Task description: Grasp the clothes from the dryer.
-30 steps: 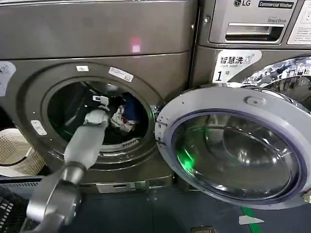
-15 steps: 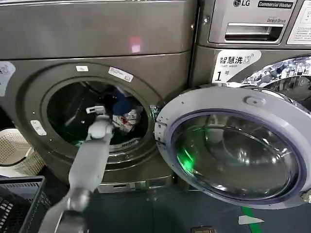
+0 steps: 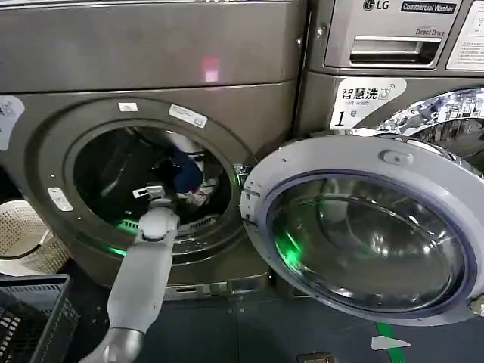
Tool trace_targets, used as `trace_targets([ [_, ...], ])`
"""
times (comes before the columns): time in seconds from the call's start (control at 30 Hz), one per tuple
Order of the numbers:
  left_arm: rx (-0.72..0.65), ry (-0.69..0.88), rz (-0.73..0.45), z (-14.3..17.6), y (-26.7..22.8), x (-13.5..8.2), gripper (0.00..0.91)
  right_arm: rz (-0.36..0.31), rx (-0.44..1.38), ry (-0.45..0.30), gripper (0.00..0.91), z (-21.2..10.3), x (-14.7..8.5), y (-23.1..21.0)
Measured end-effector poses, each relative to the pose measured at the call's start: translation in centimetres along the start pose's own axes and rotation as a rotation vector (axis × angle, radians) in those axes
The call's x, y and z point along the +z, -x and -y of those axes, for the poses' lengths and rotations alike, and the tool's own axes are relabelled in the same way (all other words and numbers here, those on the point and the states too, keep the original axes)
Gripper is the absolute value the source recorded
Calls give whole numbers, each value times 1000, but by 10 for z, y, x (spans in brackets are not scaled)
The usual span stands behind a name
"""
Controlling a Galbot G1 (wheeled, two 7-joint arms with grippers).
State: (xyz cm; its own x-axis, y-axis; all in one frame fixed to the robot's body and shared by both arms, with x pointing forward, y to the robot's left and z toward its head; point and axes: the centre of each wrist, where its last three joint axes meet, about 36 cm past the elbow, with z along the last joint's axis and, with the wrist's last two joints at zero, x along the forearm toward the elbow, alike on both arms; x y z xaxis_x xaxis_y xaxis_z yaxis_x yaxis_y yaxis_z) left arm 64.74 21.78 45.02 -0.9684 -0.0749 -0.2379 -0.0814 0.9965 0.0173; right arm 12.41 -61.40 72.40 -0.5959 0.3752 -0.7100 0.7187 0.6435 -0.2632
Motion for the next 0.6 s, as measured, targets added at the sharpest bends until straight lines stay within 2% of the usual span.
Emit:
trace_targets([
  [0.6, 12, -1, 13, 10, 2, -7, 0, -3, -19, 11, 907, -4, -1, -1],
])
